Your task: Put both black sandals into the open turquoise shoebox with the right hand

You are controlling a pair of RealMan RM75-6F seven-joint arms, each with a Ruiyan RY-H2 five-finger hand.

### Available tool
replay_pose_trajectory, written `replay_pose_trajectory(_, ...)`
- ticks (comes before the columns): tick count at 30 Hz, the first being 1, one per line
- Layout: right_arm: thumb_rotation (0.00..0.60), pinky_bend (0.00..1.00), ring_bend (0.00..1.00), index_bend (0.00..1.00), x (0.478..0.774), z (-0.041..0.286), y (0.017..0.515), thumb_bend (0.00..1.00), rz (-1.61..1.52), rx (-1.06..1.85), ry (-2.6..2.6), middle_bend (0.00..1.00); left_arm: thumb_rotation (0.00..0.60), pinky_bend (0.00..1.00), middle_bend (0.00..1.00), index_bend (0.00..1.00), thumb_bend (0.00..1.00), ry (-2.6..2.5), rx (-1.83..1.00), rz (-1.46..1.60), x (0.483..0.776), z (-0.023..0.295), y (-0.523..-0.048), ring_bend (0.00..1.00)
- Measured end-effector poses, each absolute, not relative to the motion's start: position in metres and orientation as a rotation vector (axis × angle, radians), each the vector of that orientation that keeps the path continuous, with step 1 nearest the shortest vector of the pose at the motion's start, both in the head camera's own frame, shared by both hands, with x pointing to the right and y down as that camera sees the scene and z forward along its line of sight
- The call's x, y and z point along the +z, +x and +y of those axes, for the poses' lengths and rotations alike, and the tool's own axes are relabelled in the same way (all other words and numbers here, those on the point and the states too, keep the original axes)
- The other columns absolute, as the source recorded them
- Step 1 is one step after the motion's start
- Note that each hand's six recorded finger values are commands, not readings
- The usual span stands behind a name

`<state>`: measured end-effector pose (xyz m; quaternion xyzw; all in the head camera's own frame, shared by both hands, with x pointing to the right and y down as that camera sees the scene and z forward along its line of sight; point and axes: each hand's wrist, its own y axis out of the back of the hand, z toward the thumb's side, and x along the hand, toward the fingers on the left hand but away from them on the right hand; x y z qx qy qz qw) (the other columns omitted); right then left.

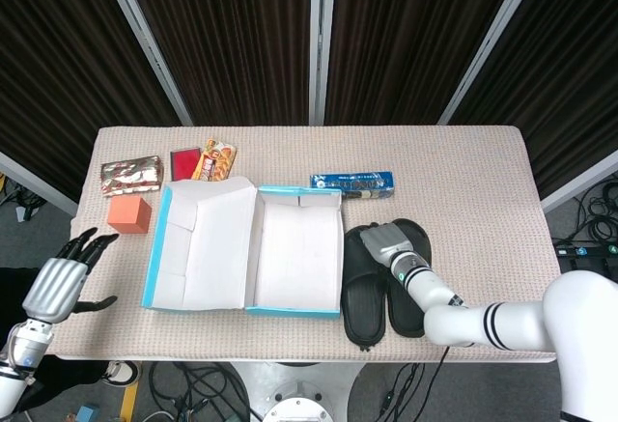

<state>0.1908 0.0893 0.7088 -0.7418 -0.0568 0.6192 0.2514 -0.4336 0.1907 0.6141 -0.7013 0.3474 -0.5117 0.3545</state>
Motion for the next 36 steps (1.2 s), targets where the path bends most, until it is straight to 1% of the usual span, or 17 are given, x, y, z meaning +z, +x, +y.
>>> replay_pose_trajectory(3, 0.600, 0.22, 0.12, 0.28, 0.709, 0.088, 0.191, 0.02, -0.149, 1.683, -2.001, 0.23, 0.600, 0.16, 0.14, 0.10, 0.00, -1.816, -1.324, 0.894, 0.615, 0.191, -0.433, 0.04)
replay_pose_trajectory(6, 0.600, 0.22, 0.13, 0.28, 0.709, 0.087, 0.192, 0.02, -0.149, 1.680, -1.976, 0.24, 0.600, 0.16, 0.14, 0.10, 0.00, -1.815, -1.323, 0.897, 0.614, 0.191, -0.434, 0.04)
replay_pose_trajectory(12, 0.600, 0.25, 0.20, 0.31, 0.709, 0.088, 0.192, 0.02, -0.152, 1.685, -1.953, 0.29, 0.600, 0.16, 0.14, 0.10, 0.00, -1.816, -1.324, 0.898, 0.614, 0.192, -0.434, 0.04)
replay_pose_trajectory(16, 0.600, 0.27, 0.26, 0.33, 0.710, 0.087, 0.192, 0.03, -0.162, 1.691, -1.955, 0.31, 0.600, 0.16, 0.14, 0.10, 0.00, -1.817, -1.322, 0.900, 0.614, 0.192, -0.434, 0.04)
replay_pose_trajectory(23, 0.600, 0.27, 0.29, 0.37, 0.706, 0.082, 0.191, 0.03, -0.193, 1.671, -1.957, 0.35, 0.600, 0.16, 0.14, 0.10, 0.00, -1.818, -1.324, 0.897, 0.615, 0.192, -0.434, 0.04)
replay_pose_trajectory(29, 0.600, 0.27, 0.31, 0.38, 0.696, 0.074, 0.195, 0.03, -0.250, 1.647, -1.962, 0.36, 0.600, 0.16, 0.14, 0.10, 0.00, -1.819, -1.326, 0.896, 0.615, 0.192, -0.434, 0.04)
replay_pose_trajectory(36, 0.600, 0.28, 0.32, 0.39, 0.673, 0.062, 0.207, 0.04, -0.341, 1.613, -1.959, 0.37, 0.600, 0.16, 0.14, 0.10, 0.00, -1.821, -1.324, 0.894, 0.615, 0.192, -0.433, 0.04)
